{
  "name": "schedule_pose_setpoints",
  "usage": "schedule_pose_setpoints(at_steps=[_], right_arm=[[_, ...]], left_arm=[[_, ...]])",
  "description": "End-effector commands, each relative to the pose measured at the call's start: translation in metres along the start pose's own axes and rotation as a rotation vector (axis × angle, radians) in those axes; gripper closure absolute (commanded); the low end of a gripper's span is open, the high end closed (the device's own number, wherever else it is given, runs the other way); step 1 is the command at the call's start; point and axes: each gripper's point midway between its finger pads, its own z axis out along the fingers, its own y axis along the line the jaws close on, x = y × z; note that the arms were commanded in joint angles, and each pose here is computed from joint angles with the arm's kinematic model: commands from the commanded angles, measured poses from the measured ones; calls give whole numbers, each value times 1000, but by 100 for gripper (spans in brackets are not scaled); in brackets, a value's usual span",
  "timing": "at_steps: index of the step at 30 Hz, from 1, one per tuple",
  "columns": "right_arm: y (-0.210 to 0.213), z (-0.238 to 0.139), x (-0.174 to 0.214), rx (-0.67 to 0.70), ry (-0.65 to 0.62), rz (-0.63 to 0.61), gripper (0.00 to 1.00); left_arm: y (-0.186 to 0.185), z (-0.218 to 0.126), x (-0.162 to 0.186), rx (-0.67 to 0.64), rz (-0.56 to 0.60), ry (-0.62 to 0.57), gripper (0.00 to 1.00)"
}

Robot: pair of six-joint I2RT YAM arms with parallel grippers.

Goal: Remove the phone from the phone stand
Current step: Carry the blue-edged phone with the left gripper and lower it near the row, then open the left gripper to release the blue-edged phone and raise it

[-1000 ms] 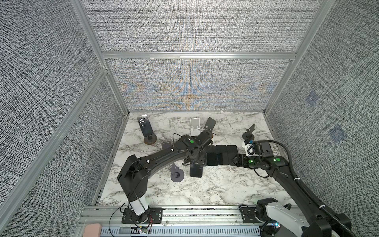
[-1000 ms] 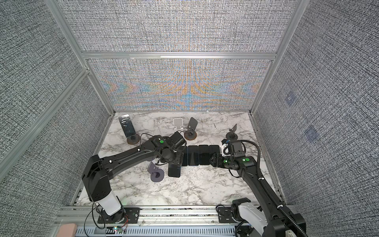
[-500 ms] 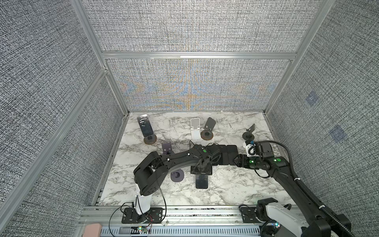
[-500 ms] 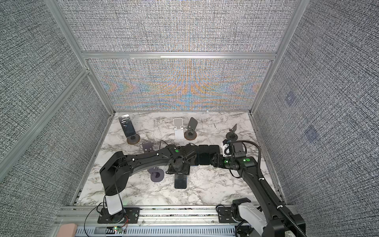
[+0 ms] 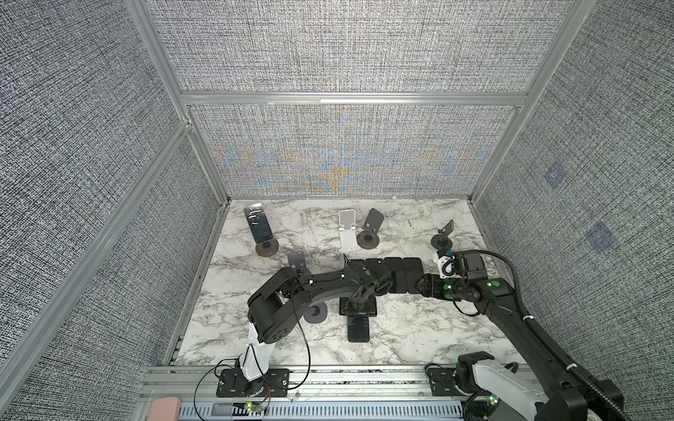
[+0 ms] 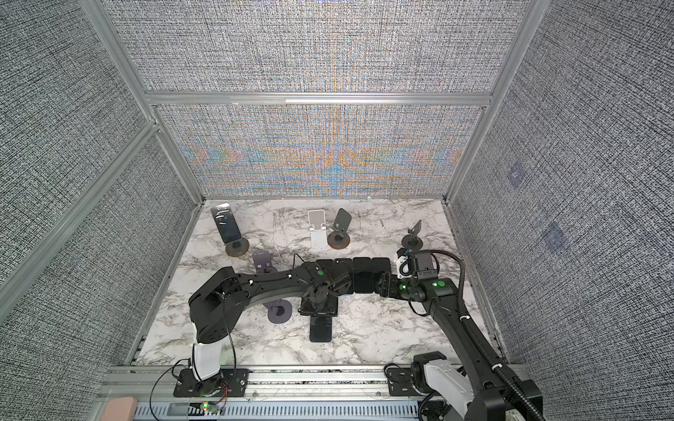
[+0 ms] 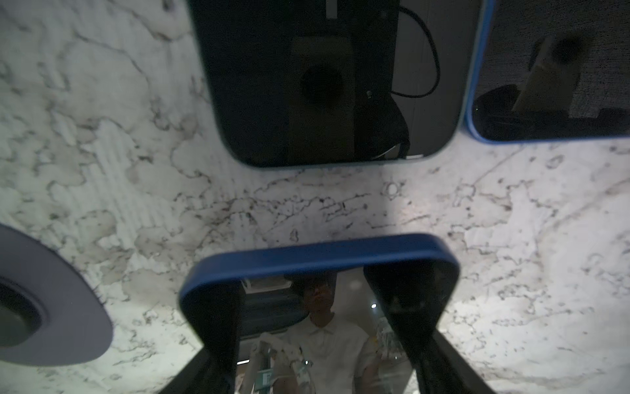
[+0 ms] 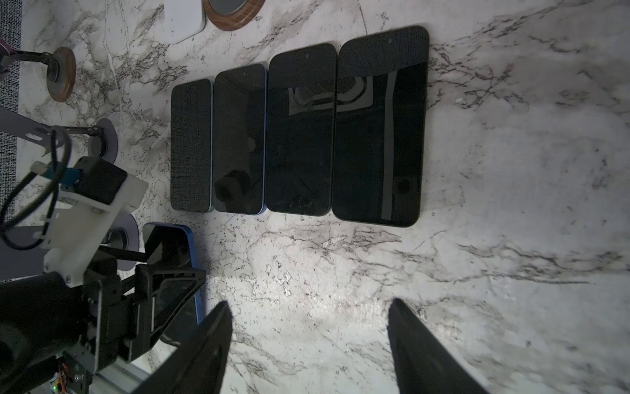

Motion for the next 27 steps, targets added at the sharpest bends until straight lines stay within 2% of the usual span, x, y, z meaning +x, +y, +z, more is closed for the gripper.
schedule_pose_setpoints(at_steps=[1,7,13,22,23,27], right_arm=[[1,0,-3,-4,-9,-11,29],[2,-1,-4,-8,-13,-15,29],[2,0,-3,-7,-10,-16,29],[2,1,-3,-9,-6,-15,29],[1,1,-3,-7,-6,-15,29],[1,1,-3,-7,-7,-14,29]], left_arm=[[5,8,-2,-41,-8,-3,62],[5,17,-3,-74,-7,17,58],[5,18,-2,-74,-8,20,37],[9,20,0,-73,-32,18,18],[9,20,0,-71,-33,17,13],[10,18,-1,-75,-34,6,10]])
